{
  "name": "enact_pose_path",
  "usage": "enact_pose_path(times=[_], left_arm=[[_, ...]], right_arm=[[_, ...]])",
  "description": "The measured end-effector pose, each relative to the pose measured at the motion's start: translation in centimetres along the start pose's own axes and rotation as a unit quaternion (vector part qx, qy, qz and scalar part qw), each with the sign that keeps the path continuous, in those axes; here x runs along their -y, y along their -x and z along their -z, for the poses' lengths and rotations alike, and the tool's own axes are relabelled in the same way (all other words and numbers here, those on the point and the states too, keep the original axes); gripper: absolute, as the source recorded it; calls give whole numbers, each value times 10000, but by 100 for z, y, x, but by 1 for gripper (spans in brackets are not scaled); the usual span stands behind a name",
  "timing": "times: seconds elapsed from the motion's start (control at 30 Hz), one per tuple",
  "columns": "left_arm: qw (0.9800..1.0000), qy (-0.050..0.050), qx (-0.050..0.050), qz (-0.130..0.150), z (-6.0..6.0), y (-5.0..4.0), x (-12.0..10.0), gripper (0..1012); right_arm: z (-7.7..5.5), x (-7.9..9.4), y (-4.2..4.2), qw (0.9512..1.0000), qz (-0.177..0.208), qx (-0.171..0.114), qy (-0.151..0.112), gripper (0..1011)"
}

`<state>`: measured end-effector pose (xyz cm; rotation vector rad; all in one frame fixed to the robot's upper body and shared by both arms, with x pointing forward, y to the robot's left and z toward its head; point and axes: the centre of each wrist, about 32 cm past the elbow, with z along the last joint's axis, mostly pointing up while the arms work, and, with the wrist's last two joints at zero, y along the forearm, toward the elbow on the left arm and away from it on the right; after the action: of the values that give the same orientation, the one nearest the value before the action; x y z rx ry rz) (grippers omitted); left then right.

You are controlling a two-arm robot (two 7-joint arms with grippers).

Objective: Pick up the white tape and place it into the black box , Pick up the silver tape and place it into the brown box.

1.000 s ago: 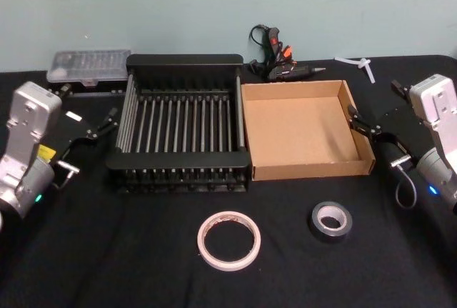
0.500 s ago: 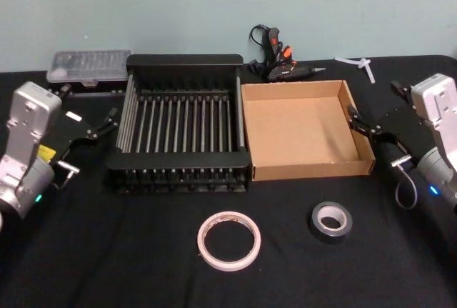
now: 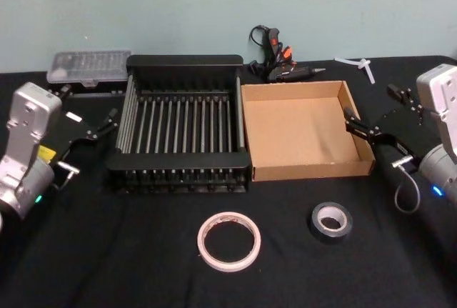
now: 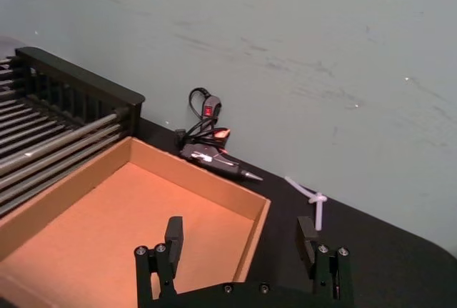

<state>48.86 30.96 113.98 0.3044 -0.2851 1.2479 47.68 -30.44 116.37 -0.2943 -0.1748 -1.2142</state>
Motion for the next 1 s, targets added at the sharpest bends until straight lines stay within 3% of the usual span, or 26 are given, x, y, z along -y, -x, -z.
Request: enact_pose_path(times=[0.3, 0.63, 1.0], left_arm=[[10000, -1, 0, 0, 0, 0, 0, 1001], [10000, 0, 0, 0, 0, 0, 0, 1001], [10000, 0, 0, 0, 0, 0, 0, 1001]], right_arm=[[-195, 150, 95, 9993, -137, -209, 277, 1002], [-370, 354, 274, 9957, -276, -469, 754, 1002], [-400, 510, 434, 9886, -472, -840, 1159, 1002]])
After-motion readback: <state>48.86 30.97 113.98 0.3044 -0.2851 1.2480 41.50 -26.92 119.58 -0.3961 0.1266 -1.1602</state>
